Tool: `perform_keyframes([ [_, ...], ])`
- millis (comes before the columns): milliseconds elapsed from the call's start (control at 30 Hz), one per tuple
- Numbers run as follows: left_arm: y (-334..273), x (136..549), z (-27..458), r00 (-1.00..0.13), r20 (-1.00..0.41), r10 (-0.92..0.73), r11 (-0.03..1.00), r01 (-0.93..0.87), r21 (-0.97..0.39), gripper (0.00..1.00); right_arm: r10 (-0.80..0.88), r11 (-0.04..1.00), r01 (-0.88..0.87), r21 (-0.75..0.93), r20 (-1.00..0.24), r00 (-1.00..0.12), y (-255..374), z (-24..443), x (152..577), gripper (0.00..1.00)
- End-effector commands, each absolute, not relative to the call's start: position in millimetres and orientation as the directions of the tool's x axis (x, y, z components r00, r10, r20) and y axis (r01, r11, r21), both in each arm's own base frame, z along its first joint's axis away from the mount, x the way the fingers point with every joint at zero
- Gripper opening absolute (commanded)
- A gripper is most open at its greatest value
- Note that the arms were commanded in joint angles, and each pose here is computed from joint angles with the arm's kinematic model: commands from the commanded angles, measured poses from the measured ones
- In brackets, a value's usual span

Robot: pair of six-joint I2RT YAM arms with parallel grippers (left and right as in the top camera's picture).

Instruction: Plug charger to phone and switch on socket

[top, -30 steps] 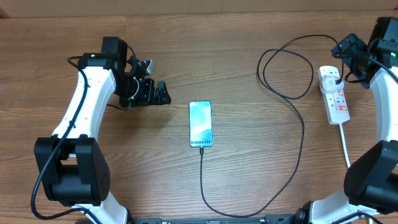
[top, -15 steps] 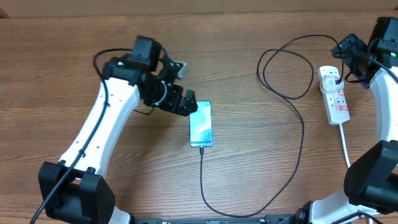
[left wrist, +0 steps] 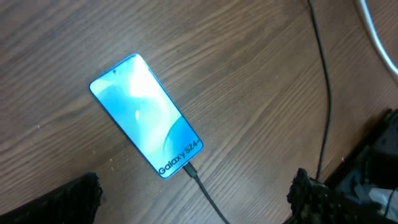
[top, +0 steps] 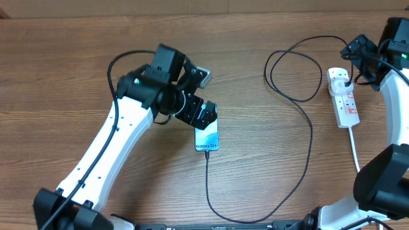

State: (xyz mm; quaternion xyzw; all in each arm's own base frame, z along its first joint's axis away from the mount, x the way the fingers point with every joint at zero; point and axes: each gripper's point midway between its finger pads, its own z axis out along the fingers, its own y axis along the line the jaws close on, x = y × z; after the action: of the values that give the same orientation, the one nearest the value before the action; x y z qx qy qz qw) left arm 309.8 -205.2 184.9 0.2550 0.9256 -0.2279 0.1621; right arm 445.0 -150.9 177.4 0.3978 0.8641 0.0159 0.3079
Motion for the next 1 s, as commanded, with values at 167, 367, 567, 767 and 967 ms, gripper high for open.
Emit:
perform_keyframes([
  [167, -205.4, 296.0, 125.2, -0.752, -0.56, 0.348, 0.735, 0.59, -0.334, 1.0, 0.692, 0.682, 0.674, 0.285, -0.551, -0.467, -153.7, 194.0, 443.8, 1.0],
  [367, -212.6, 288.3, 113.5, -0.599, -0.752, 0.275, 0.662, 0.685, -0.304, 1.0, 0.692, 0.682, 0.674, 0.285, -0.551, -0.467, -153.7, 194.0, 443.8, 1.0],
  [567, -202.2, 275.2, 112.7, -0.536, -0.826, 0.174, 0.669, 0.68, -0.301, 1.0, 0.692, 0.682, 0.674, 0.285, -0.551, -0.467, -153.7, 194.0, 443.8, 1.0],
  [767, -181.6, 263.1, 114.5, -0.487, -0.871, 0.069, 0.694, 0.65, -0.309, 1.0, 0.692, 0.682, 0.674, 0.285, -0.551, -0.467, -153.6, 194.0, 443.9, 1.0],
  [967, -163.4, 251.8, 112.8, -0.464, -0.886, 0.015, 0.719, 0.62, -0.313, 1.0, 0.692, 0.681, 0.674, 0.285, -0.551, -0.467, -153.7, 194.0, 443.8, 1.0],
])
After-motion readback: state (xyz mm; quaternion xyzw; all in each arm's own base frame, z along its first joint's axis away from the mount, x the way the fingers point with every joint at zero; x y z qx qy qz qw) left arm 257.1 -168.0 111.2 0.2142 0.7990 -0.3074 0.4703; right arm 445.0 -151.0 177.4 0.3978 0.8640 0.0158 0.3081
